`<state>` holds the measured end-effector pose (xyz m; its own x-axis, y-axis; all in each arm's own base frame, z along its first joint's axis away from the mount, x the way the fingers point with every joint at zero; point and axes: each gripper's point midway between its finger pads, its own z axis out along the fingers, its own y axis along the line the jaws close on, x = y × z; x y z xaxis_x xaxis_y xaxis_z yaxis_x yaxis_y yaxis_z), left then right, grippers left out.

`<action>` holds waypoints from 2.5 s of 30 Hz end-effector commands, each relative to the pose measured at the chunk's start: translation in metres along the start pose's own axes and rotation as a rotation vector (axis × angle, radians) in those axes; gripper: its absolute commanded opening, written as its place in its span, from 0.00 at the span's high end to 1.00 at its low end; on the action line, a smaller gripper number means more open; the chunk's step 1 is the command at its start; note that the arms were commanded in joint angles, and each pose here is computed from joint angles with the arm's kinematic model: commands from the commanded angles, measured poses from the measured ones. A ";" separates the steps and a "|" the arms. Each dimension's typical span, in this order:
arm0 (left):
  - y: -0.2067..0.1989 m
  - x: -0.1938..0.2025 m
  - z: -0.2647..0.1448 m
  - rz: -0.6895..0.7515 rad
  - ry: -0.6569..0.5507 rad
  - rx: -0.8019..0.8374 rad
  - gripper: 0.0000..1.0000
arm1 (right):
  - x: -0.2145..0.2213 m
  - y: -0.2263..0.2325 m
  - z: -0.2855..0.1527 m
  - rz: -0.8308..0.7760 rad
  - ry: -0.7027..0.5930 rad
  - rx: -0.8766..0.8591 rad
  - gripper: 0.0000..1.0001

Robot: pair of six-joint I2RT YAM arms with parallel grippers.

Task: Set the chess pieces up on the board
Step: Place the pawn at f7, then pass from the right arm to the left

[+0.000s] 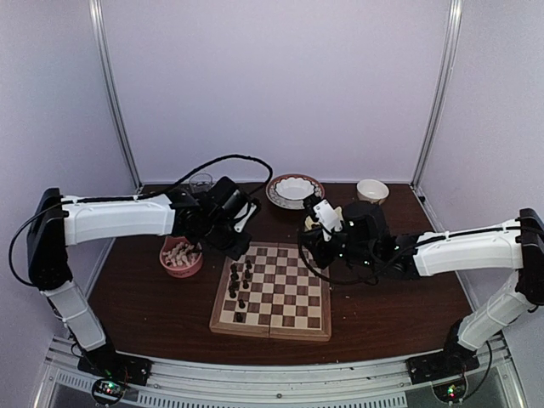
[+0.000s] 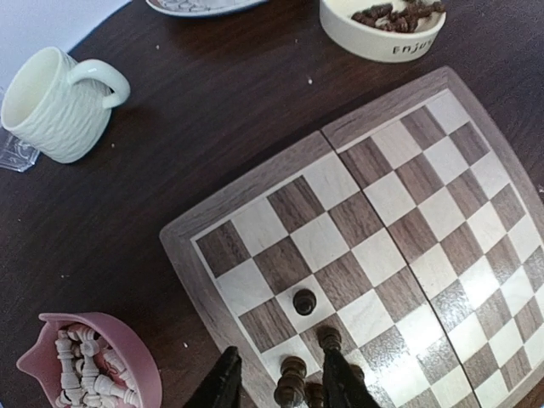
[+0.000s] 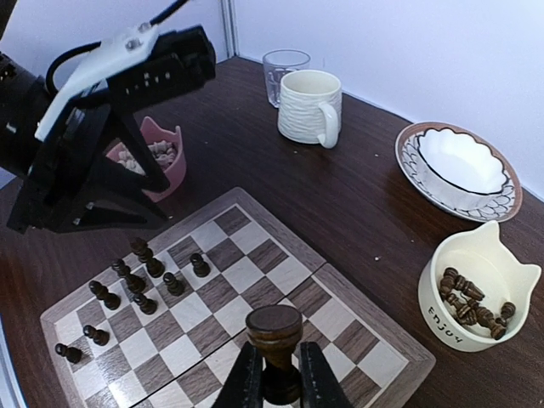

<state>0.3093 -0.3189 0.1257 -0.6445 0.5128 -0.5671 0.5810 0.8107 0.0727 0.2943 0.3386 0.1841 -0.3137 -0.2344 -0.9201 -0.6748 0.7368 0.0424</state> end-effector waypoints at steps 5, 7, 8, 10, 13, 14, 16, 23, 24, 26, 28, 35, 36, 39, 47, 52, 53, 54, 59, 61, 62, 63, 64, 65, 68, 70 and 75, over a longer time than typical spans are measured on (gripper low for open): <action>-0.036 -0.035 -0.065 0.056 -0.311 0.105 0.62 | -0.023 0.039 -0.020 -0.032 -0.106 -0.236 0.85; -0.057 -0.037 -0.077 0.061 -0.349 0.229 0.57 | -0.023 0.044 -0.021 -0.045 -0.110 -0.257 0.84; -0.065 -0.037 -0.081 0.055 -0.368 0.288 0.52 | -0.023 0.046 -0.022 -0.056 -0.111 -0.263 0.84; -0.080 -0.037 -0.091 0.050 -0.388 0.391 0.44 | -0.022 0.049 -0.021 -0.075 -0.106 -0.260 0.84; -0.089 -0.038 -0.103 0.031 -0.421 0.471 0.38 | -0.019 0.052 -0.018 -0.096 -0.094 -0.258 0.84; -0.090 -0.037 -0.105 0.025 -0.426 0.483 0.37 | -0.018 0.053 -0.018 -0.098 -0.090 -0.257 0.84; -0.091 -0.037 -0.109 0.015 -0.434 0.502 0.37 | -0.017 0.055 -0.017 -0.101 -0.083 -0.259 0.84; -0.104 -0.038 -0.112 0.003 -0.418 0.584 0.39 | -0.008 0.082 -0.014 -0.243 -0.051 -0.267 0.84; -0.103 -0.038 -0.111 0.003 -0.415 0.581 0.39 | -0.007 0.085 -0.014 -0.254 -0.048 -0.268 0.84; -0.103 -0.037 -0.109 0.005 -0.409 0.579 0.41 | -0.005 0.089 -0.013 -0.270 -0.041 -0.269 0.84; -0.105 -0.036 -0.107 0.009 -0.400 0.587 0.42 | -0.004 0.092 -0.011 -0.278 -0.036 -0.268 0.84; -0.114 -0.034 -0.098 0.015 -0.357 0.615 0.53 | -0.002 0.096 -0.010 -0.294 -0.032 -0.265 0.84; -0.114 -0.034 -0.097 0.015 -0.352 0.616 0.54 | -0.002 0.096 -0.010 -0.295 -0.033 -0.263 0.84; -0.116 -0.034 -0.096 0.017 -0.347 0.624 0.56 | -0.003 0.097 -0.012 -0.299 -0.037 -0.265 0.84; -0.124 -0.033 -0.095 0.014 -0.325 0.671 0.60 | -0.005 0.103 -0.016 -0.309 -0.057 -0.285 0.84; -0.122 -0.034 -0.095 -0.020 -0.317 0.709 0.62 | -0.009 0.103 -0.022 -0.309 -0.082 -0.283 0.84; -0.120 -0.035 -0.095 -0.029 -0.319 0.718 0.62 | -0.010 0.102 -0.023 -0.308 -0.085 -0.280 0.84; -0.120 -0.035 -0.095 -0.035 -0.318 0.724 0.60 | -0.010 0.102 -0.024 -0.307 -0.088 -0.280 0.84; -0.119 -0.035 -0.094 -0.040 -0.313 0.730 0.55 | -0.010 0.101 -0.023 -0.309 -0.086 -0.272 0.84; -0.120 -0.035 -0.094 -0.040 -0.309 0.734 0.57 | -0.011 0.099 -0.023 -0.305 -0.089 -0.260 0.84; -0.120 -0.035 -0.093 -0.042 -0.307 0.729 0.57 | -0.011 0.097 -0.023 -0.303 -0.090 -0.254 0.84; -0.120 -0.035 -0.093 -0.041 -0.305 0.727 0.57 | -0.011 0.097 -0.023 -0.304 -0.091 -0.250 0.84; -0.119 -0.034 -0.091 -0.042 -0.300 0.723 0.57 | -0.011 0.096 -0.023 -0.304 -0.092 -0.247 0.83; -0.120 -0.034 -0.090 -0.042 -0.296 0.723 0.57 | -0.012 0.096 -0.023 -0.304 -0.092 -0.246 0.83; -0.121 -0.034 -0.091 -0.041 -0.296 0.734 0.64 | -0.015 0.093 -0.026 -0.295 -0.110 -0.231 0.84; -0.122 -0.034 -0.091 -0.040 -0.294 0.736 0.67 | -0.017 0.090 -0.028 -0.288 -0.126 -0.217 0.84; -0.124 -0.034 -0.091 -0.043 -0.288 0.755 0.63 | -0.020 0.088 -0.034 -0.281 -0.147 -0.214 0.84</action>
<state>0.2120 -0.4025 0.2023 -0.5858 0.3237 -0.7430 0.7961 0.4016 -0.4527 0.2167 0.3895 0.1887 -0.0523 -0.3903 -0.9192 -0.8702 0.4694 -0.1498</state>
